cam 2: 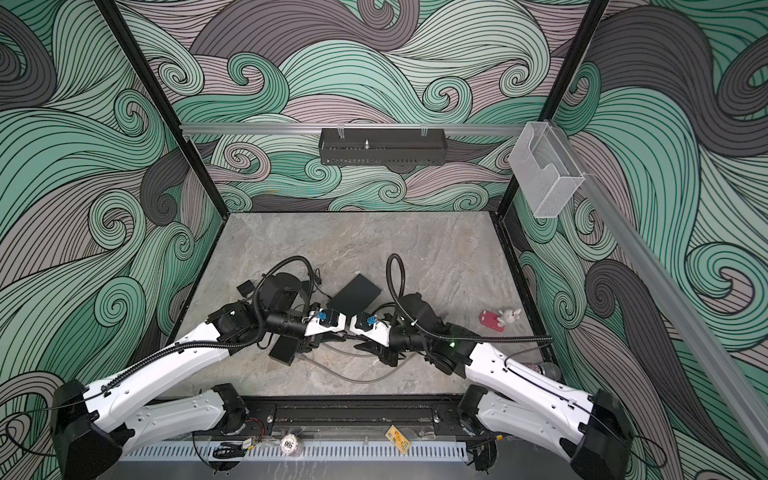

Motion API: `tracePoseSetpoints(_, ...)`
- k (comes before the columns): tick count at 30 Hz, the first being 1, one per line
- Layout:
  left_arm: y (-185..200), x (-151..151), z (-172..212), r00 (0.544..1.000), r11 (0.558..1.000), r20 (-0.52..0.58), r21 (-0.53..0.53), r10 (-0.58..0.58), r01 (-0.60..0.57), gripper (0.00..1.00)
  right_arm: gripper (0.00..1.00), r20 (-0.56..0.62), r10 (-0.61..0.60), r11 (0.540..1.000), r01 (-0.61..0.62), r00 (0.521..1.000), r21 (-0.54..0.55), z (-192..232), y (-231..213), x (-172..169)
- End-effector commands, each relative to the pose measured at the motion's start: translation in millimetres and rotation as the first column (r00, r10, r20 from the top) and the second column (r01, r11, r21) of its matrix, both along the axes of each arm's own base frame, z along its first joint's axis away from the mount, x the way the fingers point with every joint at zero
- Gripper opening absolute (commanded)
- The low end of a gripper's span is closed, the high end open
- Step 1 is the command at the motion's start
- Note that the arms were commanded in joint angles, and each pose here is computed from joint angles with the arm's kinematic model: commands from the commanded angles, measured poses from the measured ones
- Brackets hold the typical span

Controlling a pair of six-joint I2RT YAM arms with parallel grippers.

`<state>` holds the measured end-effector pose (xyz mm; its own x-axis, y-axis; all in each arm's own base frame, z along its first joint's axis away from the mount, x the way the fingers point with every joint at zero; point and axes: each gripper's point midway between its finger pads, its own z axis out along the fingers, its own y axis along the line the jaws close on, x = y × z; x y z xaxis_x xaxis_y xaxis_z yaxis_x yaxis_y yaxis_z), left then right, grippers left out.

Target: Insert the plug into the switch port

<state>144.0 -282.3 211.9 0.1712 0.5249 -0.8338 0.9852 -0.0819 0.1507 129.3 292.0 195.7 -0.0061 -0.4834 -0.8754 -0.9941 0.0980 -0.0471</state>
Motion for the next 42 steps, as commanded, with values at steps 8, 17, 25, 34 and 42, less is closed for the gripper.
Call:
tracePoseSetpoints(8,-2,-4,10,1.000,0.999,0.010,-0.036,-0.026,0.027,0.02,0.25,0.036,-0.008,0.997,0.005,0.999,0.071,24,10,6)
tracePoseSetpoints(17,-3,-5,11,0.999,0.999,0.009,-0.041,-0.031,0.032,0.01,0.22,0.019,0.011,0.996,-0.012,1.000,0.089,25,13,2)
tracePoseSetpoints(25,-4,-6,11,0.999,0.998,0.007,-0.045,-0.037,0.037,0.01,0.19,0.013,0.018,0.995,-0.019,1.000,0.093,26,14,1)
tracePoseSetpoints(34,-3,-7,9,0.999,0.998,0.003,-0.039,-0.043,0.043,0.02,0.19,0.020,0.017,0.994,-0.019,1.000,0.110,31,14,1)
tracePoseSetpoints(42,-3,-7,9,0.999,0.998,0.001,-0.040,-0.043,0.042,0.02,0.05,0.009,0.018,0.994,-0.019,1.000,0.105,29,14,0)
